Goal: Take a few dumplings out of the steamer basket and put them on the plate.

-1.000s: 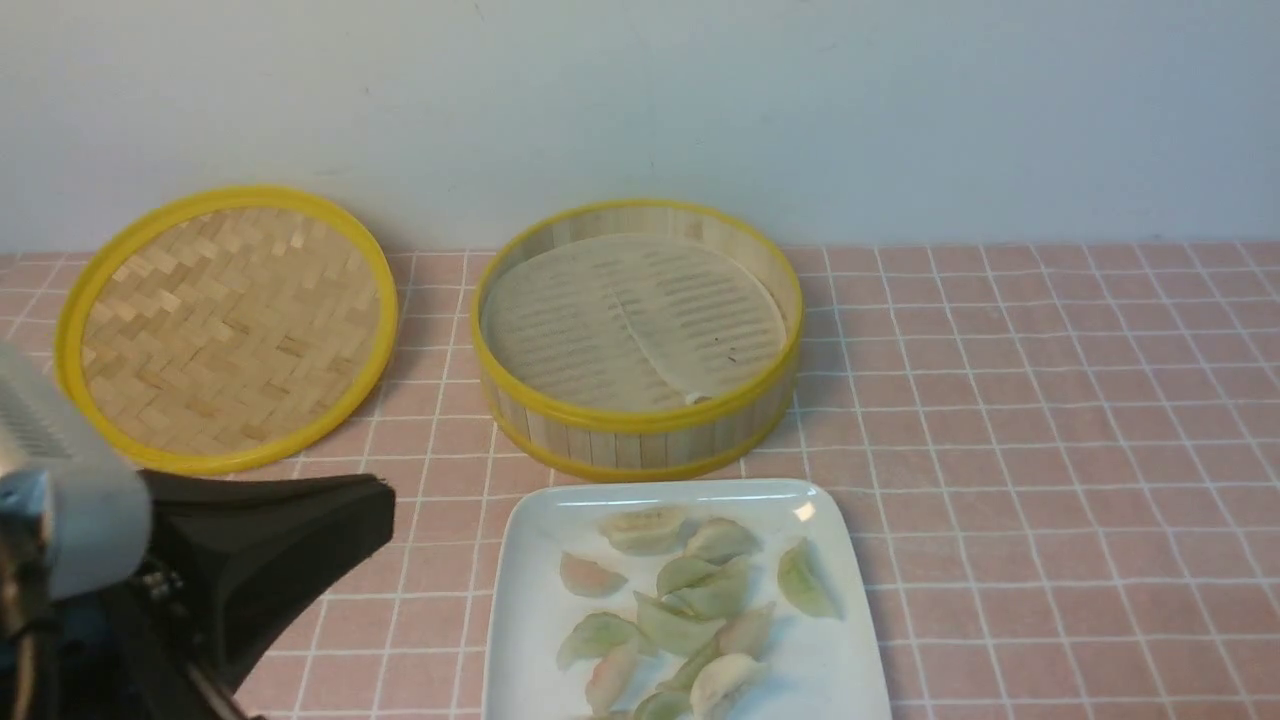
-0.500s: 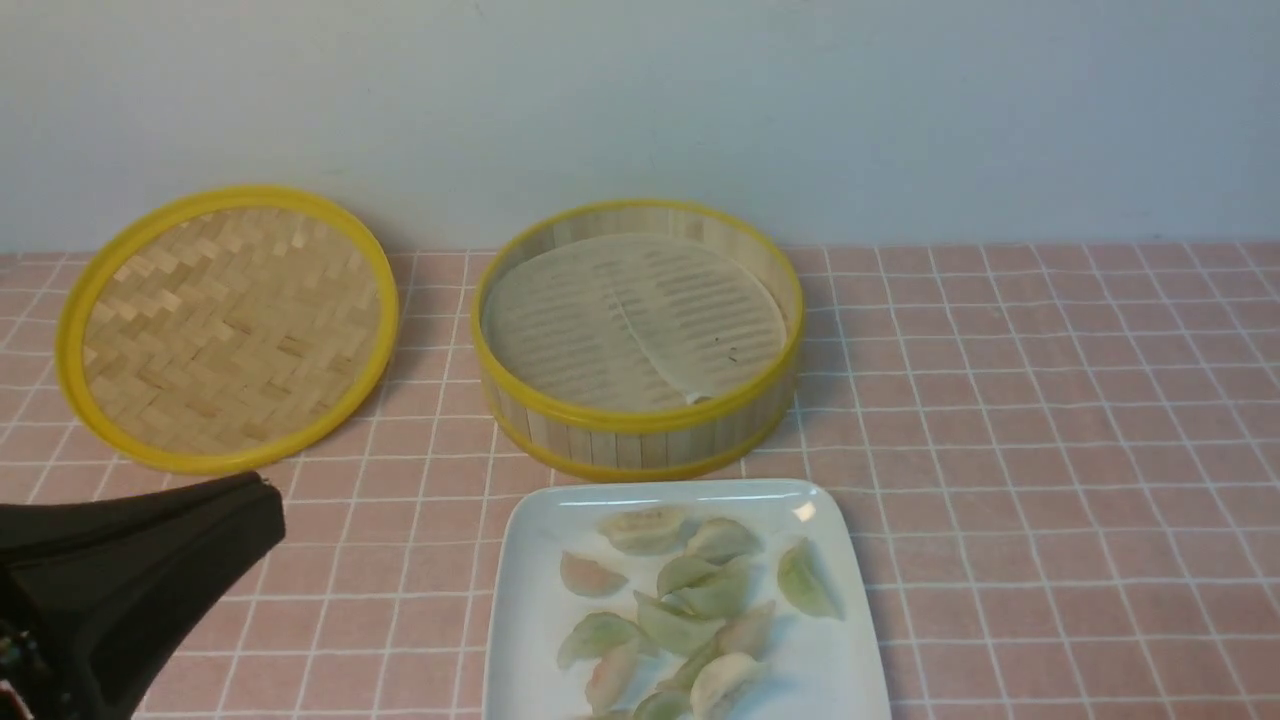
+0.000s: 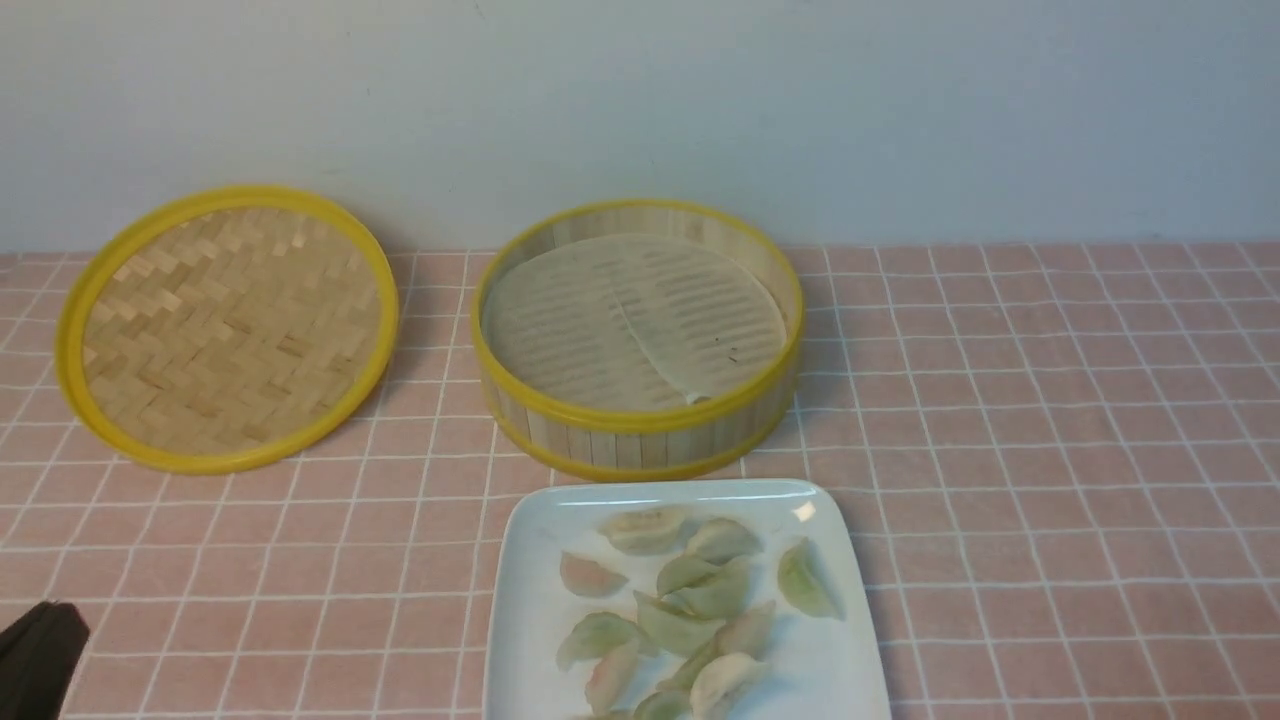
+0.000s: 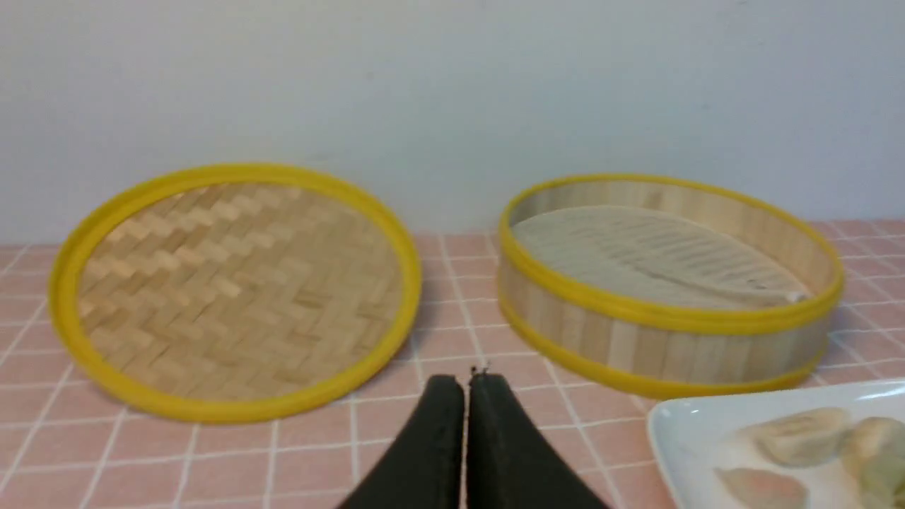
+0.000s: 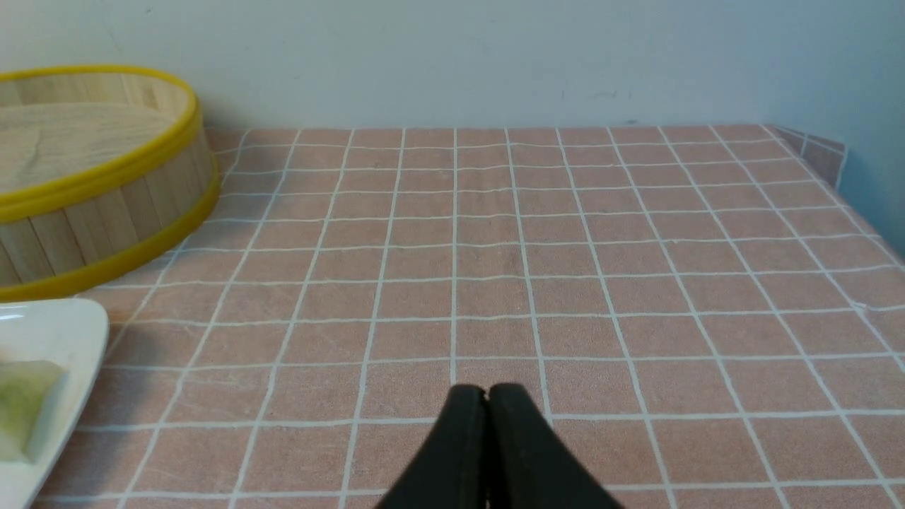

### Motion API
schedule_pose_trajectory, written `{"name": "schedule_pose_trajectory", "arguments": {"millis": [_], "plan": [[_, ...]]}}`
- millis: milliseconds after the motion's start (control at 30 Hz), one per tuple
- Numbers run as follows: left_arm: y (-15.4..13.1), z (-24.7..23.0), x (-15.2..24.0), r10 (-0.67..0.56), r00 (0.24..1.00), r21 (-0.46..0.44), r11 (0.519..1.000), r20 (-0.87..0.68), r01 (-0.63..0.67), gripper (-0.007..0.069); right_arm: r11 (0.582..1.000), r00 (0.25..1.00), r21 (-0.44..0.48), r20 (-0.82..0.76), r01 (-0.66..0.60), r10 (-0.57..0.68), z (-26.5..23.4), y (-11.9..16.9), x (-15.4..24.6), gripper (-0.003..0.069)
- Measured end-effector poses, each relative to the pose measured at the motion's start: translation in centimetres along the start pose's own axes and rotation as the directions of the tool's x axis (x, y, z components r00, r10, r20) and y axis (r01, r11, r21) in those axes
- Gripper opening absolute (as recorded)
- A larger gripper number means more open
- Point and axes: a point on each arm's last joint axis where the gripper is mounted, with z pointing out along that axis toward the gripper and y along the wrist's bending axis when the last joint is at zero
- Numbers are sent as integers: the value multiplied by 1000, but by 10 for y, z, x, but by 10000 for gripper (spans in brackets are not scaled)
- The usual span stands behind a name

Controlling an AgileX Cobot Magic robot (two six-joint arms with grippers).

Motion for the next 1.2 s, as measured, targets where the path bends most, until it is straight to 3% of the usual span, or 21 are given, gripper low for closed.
{"name": "schedule_pose_trajectory", "arguments": {"millis": [167, 333, 1200], "plan": [[6, -4, 23, 57, 993, -77, 995, -103, -65, -6, 1000, 1000, 0, 0, 0, 0, 0, 0, 0, -10], [8, -5, 33, 78, 975, -86, 991, -210, -98, -6, 1000, 1000, 0, 0, 0, 0, 0, 0, 0, -10], [8, -6, 34, 81, 973, -87, 991, -217, -102, -6, 1000, 1000, 0, 0, 0, 0, 0, 0, 0, -10]]}}
